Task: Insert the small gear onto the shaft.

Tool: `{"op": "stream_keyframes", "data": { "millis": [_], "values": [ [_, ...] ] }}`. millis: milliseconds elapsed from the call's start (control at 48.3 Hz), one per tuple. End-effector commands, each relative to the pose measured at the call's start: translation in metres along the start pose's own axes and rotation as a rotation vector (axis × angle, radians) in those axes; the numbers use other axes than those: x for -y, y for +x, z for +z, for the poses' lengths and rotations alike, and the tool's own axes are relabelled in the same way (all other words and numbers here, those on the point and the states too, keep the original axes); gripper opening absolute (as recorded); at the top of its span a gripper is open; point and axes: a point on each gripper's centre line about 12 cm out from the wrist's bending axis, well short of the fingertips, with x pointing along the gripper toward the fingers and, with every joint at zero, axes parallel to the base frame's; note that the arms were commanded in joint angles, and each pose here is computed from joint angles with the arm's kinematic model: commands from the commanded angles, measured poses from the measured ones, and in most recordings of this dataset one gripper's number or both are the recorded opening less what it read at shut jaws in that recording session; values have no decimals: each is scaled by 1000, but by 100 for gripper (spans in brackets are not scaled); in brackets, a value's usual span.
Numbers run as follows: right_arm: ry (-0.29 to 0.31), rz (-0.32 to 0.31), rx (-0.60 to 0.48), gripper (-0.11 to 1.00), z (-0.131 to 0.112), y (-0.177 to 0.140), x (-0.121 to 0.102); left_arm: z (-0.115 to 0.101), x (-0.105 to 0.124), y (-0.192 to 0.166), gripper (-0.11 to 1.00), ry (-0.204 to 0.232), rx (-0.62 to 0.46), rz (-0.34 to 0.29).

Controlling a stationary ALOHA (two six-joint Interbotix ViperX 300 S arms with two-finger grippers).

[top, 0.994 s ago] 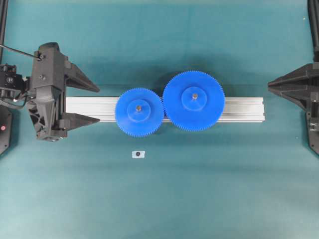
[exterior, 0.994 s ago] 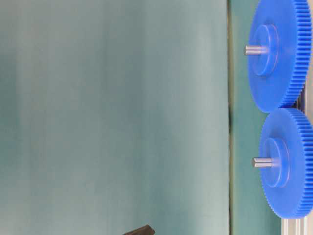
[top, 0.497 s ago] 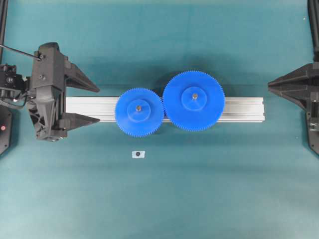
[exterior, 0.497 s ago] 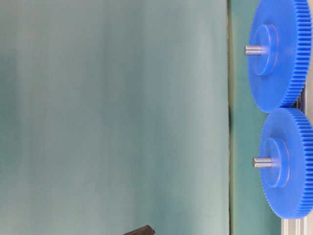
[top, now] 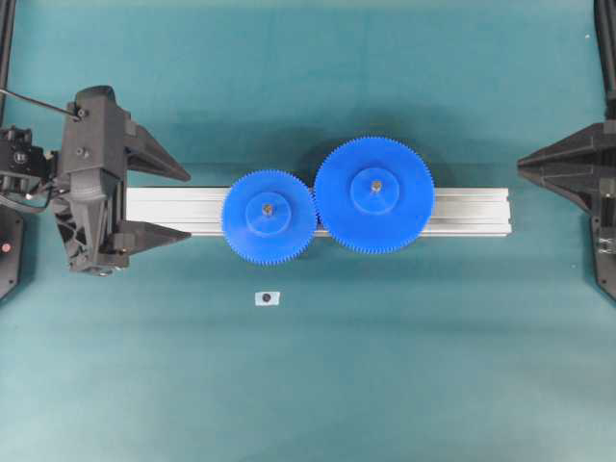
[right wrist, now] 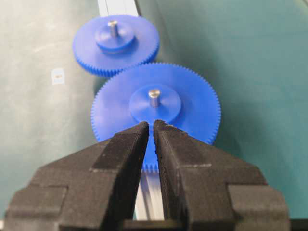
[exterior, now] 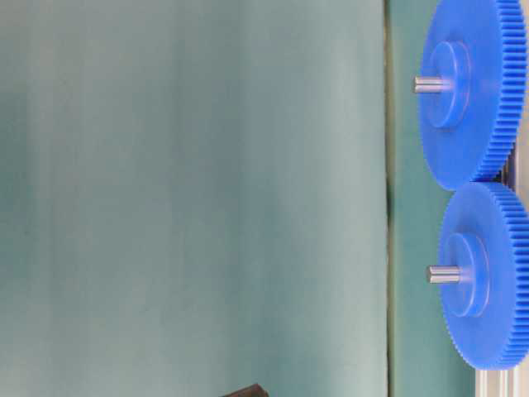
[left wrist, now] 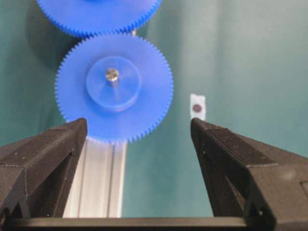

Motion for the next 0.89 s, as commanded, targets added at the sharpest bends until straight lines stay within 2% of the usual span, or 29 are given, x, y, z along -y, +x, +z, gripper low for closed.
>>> {"op": "stream_keyframes", "data": {
  "millis": [0,870],
  "values": [
    [7,3,14,27,5,0,-1,7,1,-3,85,7,25,-3],
    [9,2,11,27,4,1,-1,4,4,1,85,11,9,-12]
  ]
}}
